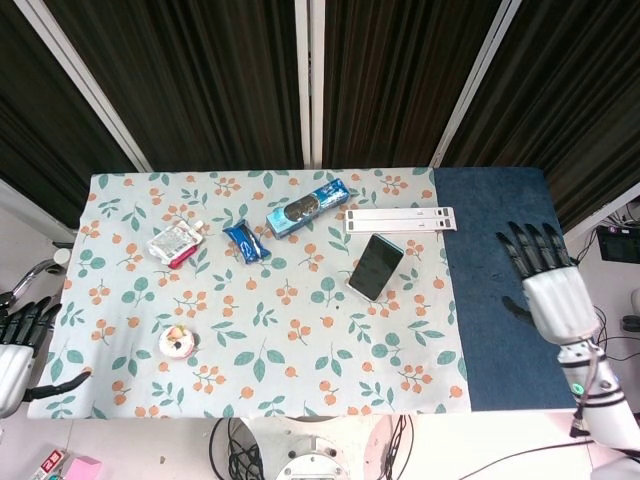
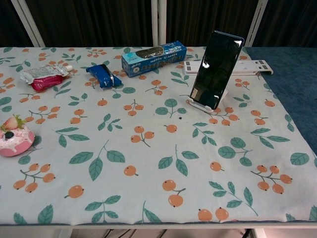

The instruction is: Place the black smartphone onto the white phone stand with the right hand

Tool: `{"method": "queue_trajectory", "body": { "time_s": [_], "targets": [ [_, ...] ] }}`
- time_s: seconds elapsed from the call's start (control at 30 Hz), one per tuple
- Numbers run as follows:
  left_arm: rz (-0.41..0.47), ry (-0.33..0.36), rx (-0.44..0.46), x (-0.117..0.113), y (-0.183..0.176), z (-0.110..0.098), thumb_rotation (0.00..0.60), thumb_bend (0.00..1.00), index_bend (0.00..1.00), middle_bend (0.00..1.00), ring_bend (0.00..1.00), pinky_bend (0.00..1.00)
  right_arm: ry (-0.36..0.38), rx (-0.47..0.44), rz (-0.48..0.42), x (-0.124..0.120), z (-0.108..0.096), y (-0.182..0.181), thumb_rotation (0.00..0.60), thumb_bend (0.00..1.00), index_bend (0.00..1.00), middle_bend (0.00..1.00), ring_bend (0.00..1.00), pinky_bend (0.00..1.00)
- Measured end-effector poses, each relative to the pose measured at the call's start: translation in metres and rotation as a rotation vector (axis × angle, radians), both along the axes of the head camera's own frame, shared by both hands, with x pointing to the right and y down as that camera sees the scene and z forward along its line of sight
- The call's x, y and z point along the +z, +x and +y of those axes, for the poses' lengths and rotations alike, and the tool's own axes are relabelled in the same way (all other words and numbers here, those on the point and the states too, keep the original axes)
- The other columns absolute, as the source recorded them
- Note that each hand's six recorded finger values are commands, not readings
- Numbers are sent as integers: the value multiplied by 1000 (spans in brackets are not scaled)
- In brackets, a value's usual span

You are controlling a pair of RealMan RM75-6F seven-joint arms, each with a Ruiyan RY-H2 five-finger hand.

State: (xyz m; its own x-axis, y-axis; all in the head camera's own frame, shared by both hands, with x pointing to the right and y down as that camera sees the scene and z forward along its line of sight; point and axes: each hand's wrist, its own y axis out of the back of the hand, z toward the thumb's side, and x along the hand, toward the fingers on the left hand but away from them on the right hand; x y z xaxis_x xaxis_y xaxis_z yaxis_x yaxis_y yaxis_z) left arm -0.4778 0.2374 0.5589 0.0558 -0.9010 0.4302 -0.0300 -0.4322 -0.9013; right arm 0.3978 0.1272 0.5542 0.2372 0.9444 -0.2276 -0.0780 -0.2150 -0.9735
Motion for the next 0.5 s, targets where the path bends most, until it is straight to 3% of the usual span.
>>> {"method": "queue_trajectory", "body": {
  "time_s": [0.17,0.33,0.5],
  "targets": [
    [-5,7,16,-4,7,2,207,0,52,5,0,122,-58,141,-51,14,56,75,600,65,0,0,0,0],
    [-14,17,23,-9,11,4,207,0,52,5,0,122,-82,192,-26,29,100,103,600,66,0,0,0,0],
    [-25,48,37,-15,13,3,204,0,52,5,0,122,-72,194,-57,31,111,101,600,69,0,0,0,0]
  ]
}}
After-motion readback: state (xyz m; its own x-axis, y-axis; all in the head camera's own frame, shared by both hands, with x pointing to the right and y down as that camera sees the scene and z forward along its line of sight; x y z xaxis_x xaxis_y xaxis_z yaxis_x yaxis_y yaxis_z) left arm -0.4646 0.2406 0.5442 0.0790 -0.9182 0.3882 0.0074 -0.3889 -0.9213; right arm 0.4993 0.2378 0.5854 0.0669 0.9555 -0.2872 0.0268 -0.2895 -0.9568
